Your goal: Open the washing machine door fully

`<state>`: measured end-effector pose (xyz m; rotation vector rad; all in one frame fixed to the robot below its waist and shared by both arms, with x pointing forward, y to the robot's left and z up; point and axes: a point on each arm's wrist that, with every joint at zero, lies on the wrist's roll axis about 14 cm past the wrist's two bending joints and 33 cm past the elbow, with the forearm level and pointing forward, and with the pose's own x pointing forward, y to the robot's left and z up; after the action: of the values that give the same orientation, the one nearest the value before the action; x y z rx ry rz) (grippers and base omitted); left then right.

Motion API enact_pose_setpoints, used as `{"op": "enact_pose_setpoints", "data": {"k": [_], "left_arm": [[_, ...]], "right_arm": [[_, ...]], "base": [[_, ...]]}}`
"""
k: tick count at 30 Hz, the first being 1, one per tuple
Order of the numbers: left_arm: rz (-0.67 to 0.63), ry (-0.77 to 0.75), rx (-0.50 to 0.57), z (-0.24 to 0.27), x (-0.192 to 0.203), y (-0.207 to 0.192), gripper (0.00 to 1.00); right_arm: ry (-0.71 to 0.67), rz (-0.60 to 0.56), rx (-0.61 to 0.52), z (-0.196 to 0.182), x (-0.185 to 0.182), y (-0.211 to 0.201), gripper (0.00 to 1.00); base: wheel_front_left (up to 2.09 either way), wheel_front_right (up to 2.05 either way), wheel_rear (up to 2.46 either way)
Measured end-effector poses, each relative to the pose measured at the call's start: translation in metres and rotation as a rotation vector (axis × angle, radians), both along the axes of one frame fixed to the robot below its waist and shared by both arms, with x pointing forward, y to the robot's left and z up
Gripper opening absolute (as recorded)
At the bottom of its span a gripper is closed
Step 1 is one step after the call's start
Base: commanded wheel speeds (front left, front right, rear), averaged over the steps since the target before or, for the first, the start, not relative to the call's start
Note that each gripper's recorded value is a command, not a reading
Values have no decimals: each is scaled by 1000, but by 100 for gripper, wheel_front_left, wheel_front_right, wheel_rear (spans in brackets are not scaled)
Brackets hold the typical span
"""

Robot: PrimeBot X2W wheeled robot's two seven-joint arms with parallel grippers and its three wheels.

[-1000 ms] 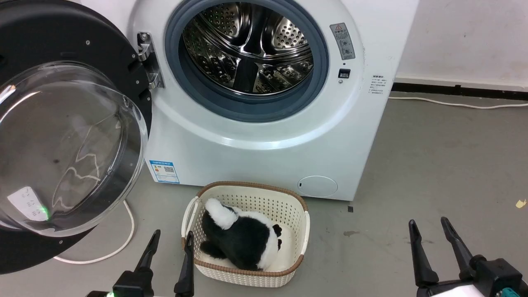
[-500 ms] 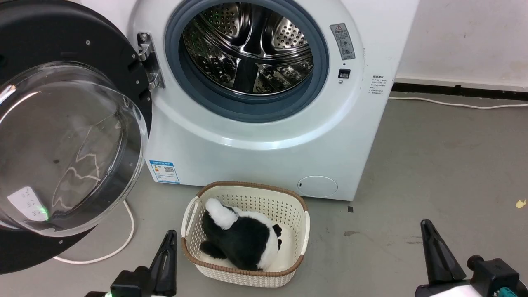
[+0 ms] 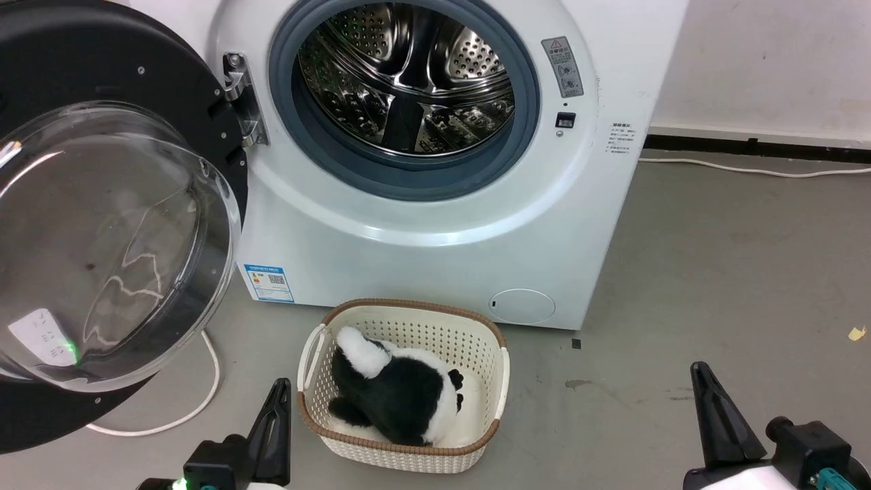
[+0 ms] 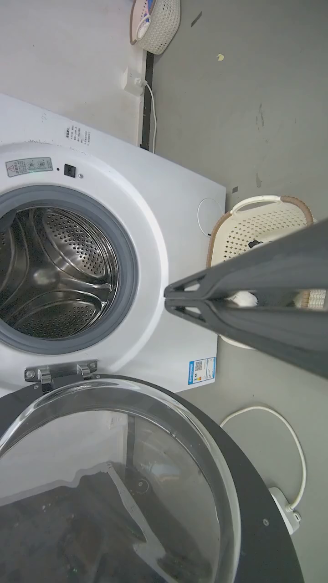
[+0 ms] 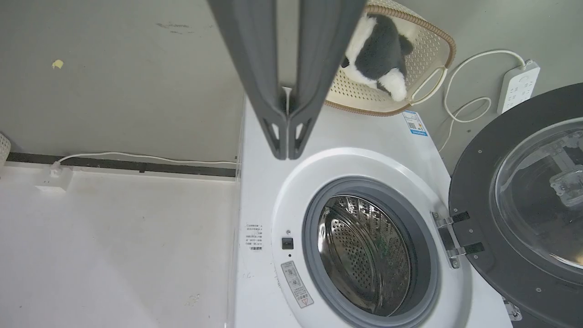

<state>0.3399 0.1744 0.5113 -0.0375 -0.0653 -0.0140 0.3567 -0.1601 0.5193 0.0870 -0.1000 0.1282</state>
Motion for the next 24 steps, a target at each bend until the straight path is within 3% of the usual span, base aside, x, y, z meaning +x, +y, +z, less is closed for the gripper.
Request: {"op": "enact_pose_setpoints", "data": {"k": [24], "left_arm": [[2,25,21,1,6,1,0]], "right_arm": [[40,3,-40,-4,1,0,0]], "base": [[0,0,0]]}}
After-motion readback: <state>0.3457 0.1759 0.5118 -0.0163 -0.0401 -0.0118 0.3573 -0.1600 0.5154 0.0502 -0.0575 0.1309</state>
